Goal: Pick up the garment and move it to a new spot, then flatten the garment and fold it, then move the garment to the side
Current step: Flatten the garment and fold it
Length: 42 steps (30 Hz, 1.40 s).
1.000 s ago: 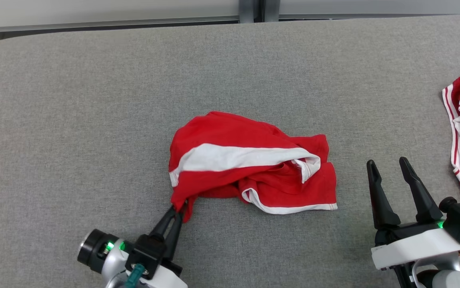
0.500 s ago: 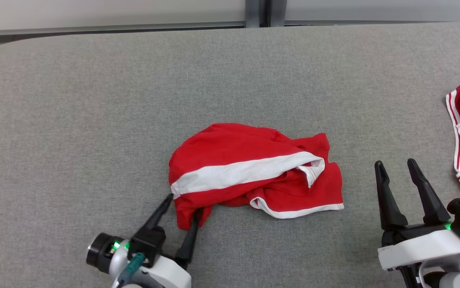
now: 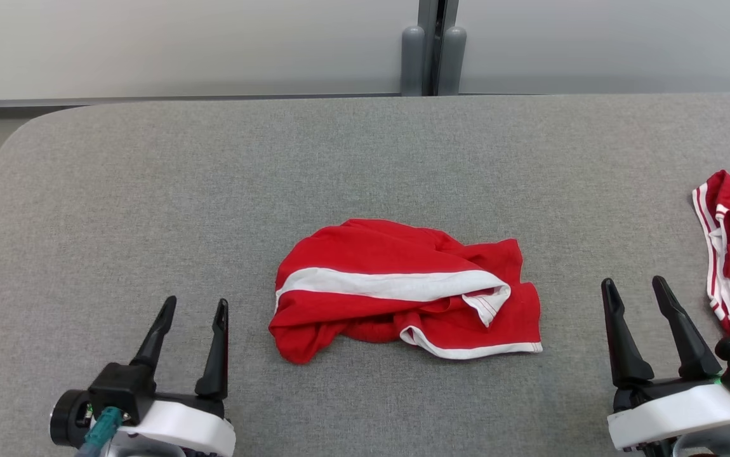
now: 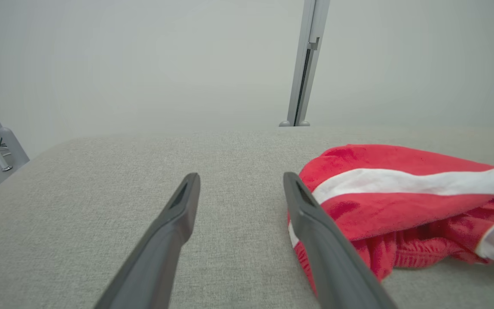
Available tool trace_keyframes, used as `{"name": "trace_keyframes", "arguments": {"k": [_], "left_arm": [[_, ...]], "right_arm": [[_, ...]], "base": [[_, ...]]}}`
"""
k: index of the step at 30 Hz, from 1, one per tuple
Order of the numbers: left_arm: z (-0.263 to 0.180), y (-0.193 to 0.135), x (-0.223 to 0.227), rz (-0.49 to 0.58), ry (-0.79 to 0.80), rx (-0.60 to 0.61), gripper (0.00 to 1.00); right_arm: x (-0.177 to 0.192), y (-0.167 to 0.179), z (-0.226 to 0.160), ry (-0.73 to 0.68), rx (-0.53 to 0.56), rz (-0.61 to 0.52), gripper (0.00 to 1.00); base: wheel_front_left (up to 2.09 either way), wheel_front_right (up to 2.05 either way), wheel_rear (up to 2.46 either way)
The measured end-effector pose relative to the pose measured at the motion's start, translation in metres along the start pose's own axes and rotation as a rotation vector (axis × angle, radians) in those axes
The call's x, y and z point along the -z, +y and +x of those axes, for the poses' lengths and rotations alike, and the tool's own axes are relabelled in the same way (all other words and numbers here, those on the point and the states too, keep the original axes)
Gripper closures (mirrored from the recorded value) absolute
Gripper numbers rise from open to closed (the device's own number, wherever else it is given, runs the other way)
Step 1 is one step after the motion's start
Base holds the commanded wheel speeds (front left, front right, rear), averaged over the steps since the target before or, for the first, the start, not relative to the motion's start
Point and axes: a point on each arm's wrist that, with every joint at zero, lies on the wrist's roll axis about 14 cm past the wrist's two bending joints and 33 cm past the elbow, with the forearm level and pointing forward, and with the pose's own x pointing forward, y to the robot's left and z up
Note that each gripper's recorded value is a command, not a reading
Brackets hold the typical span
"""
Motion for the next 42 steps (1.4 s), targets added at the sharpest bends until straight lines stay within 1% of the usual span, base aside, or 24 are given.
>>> {"name": "trace_keyframes", "arguments": {"k": [4,7,13,16,20,35,40,41,42], "left_arm": [[0.000,0.014,-0.029,-0.062,-0.091,-0.041,0.00],[-0.001,0.023,-0.047,-0.068,-0.147,-0.052,0.00],[0.000,0.020,-0.071,-0.076,-0.213,-0.018,0.00],[-0.002,0.017,-0.072,-0.077,-0.202,-0.001,0.00],[-0.007,0.011,-0.063,-0.093,-0.169,0.010,0.00],[-0.008,0.013,-0.054,-0.094,-0.140,0.000,0.00],[-0.004,0.013,-0.056,-0.093,-0.143,0.006,0.00],[-0.002,0.013,-0.056,-0.093,-0.144,0.009,0.00],[-0.001,0.012,-0.056,-0.095,-0.144,0.010,0.00]], "right_arm": [[-0.006,-0.002,-0.006,-0.011,0.007,-0.009,0.00],[-0.008,-0.002,-0.011,-0.010,0.009,-0.016,0.00],[-0.012,0.001,-0.022,-0.010,0.003,-0.039,0.00],[-0.013,0.003,-0.027,-0.006,-0.003,-0.045,0.00],[-0.014,0.005,-0.031,-0.004,-0.010,-0.056,0.00],[-0.007,0.008,-0.030,0.022,-0.024,-0.052,0.00],[0.008,0.018,-0.026,0.080,-0.063,-0.068,0.00],[0.023,0.028,-0.022,0.131,-0.101,-0.084,0.00],[0.030,0.033,-0.020,0.154,-0.120,-0.082,0.00]], "base": [[0.00,0.00,0.00],[0.00,0.00,0.00],[0.00,0.00,0.00],[0.00,0.00,0.00],[0.00,0.00,0.00],[0.00,0.00,0.00],[0.00,0.00,0.00],[0.00,0.00,0.00],[0.00,0.00,0.00]]}}
